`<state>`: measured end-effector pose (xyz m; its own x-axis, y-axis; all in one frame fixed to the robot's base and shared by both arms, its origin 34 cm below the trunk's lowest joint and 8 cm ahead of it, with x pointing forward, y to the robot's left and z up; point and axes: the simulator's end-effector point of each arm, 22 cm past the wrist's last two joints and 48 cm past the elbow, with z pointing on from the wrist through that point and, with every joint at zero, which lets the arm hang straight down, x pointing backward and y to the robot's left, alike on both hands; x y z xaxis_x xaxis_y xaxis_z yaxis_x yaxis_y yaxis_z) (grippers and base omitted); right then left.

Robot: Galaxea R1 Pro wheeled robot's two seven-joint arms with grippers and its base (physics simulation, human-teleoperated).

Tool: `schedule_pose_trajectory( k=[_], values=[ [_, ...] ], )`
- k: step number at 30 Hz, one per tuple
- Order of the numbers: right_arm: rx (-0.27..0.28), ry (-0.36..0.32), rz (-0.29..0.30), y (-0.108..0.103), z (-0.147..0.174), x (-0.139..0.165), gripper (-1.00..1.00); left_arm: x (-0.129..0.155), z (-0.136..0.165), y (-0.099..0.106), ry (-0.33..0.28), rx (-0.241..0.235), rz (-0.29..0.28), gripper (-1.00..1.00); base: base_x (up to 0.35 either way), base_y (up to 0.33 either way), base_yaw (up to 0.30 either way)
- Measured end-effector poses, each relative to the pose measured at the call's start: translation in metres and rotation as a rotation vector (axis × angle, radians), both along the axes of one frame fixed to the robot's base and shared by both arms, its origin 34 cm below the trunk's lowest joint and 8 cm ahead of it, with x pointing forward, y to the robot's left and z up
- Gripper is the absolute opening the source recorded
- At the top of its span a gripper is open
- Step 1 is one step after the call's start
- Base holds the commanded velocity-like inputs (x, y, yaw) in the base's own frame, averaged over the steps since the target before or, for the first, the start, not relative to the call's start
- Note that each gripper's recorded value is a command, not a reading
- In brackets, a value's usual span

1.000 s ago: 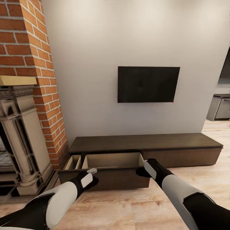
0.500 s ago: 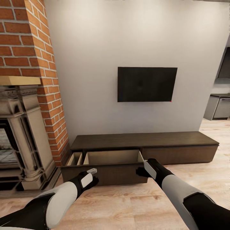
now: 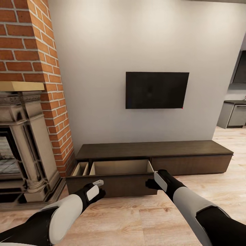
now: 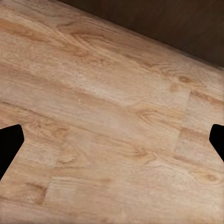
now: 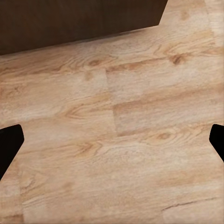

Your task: Place each of the two pumpkins and all three candles from the living room inside a cabinet in the living room (use any cabinet), then make sure every cabinet is closed, and position the cauldron so it is next to a table in the living room.

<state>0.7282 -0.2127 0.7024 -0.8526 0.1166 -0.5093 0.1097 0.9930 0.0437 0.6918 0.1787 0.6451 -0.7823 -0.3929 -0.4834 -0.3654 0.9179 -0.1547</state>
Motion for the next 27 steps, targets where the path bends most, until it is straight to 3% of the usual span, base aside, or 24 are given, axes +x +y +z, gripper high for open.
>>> schedule_pose_trajectory(
  k=[22, 26, 27],
  values=[
    [-0.001, 0.000, 0.000, 0.000, 0.000, 0.000, 1.00, 0.000, 0.000, -0.002, -0.001, -0.004, -0.002, 1.00, 0.000, 0.000, 0.000],
    [-0.001, 0.003, -0.001, -0.001, -0.001, -0.001, 1.00, 0.002, 0.001, -0.008, -0.009, -0.021, -0.013, 1.00, 0.000, 0.000, 0.000],
    [-0.004, -0.029, -0.020, -0.004, -0.004, 0.003, 1.00, 0.003, 0.003, -0.018, -0.020, -0.044, -0.029, 1.00, 0.000, 0.000, 0.000]
  ],
)
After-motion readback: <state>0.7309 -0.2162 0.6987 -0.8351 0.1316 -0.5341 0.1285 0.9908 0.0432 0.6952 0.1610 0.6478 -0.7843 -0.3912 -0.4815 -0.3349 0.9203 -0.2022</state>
